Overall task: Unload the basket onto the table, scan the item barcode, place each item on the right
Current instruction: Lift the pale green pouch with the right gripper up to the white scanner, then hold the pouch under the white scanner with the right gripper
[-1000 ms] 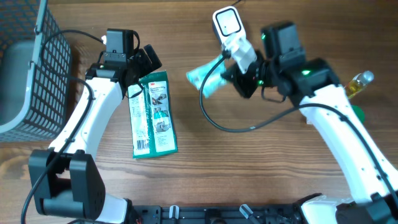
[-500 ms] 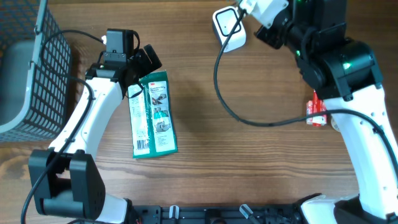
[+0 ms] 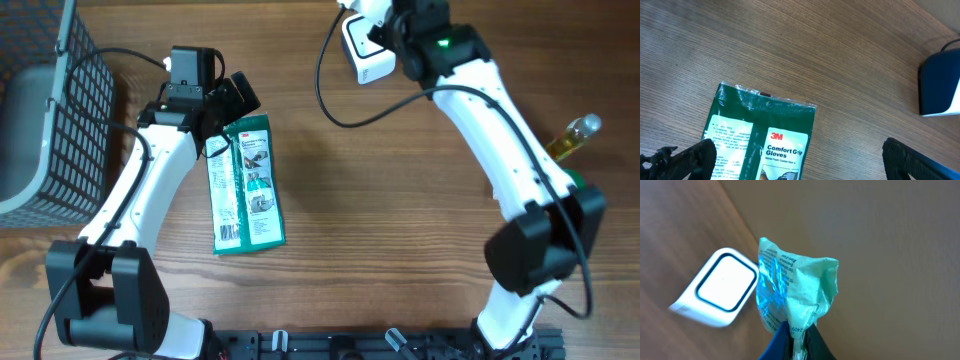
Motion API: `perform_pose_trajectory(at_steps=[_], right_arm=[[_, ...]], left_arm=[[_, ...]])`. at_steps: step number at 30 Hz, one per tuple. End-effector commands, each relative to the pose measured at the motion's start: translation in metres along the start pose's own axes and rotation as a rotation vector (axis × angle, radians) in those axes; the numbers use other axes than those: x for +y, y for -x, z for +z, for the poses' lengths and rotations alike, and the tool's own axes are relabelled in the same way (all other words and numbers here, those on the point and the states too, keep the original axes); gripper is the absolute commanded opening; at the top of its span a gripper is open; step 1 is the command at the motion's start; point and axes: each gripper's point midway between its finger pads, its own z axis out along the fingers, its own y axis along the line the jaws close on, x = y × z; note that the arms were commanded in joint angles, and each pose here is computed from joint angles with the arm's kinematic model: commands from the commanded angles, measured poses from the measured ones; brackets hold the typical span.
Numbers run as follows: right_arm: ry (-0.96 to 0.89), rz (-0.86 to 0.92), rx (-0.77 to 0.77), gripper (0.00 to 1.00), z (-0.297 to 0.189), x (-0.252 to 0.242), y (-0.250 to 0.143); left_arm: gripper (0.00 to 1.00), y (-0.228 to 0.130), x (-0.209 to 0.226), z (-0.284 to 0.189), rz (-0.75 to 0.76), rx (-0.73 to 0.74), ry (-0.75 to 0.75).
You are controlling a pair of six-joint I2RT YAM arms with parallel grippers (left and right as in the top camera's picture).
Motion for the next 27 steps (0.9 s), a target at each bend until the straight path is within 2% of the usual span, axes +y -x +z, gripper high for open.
perform_pose_trajectory(at_steps=[1, 10, 17, 24, 27], right_arm=[[-0.089, 0.002, 0.076, 0.04, 0.023, -0.005, -0.012], [-0.078, 0.017, 0.152, 0.04, 0.054, 0.02, -0.031], [0.012, 0.041, 0.211, 0.04, 0.07, 0.056, -0.051], [0.092, 0.119, 0.18, 0.04, 0.072, 0.077, -0.045], [0.189, 0.107, 0.17, 0.04, 0.068, 0.098, -0.045]], left_arm=[[1.0, 0.004, -0.001, -0.001, 0.001, -0.01, 0.001], [1.0, 0.003, -0.001, -0.001, 0.001, -0.01, 0.001], [1.0, 0.003, -0.001, -0.001, 0.001, -0.01, 0.002], [1.0, 0.003, -0.001, -0.001, 0.001, -0.01, 0.001], [1.0, 0.003, -0.001, -0.001, 0.001, -0.01, 0.002]])
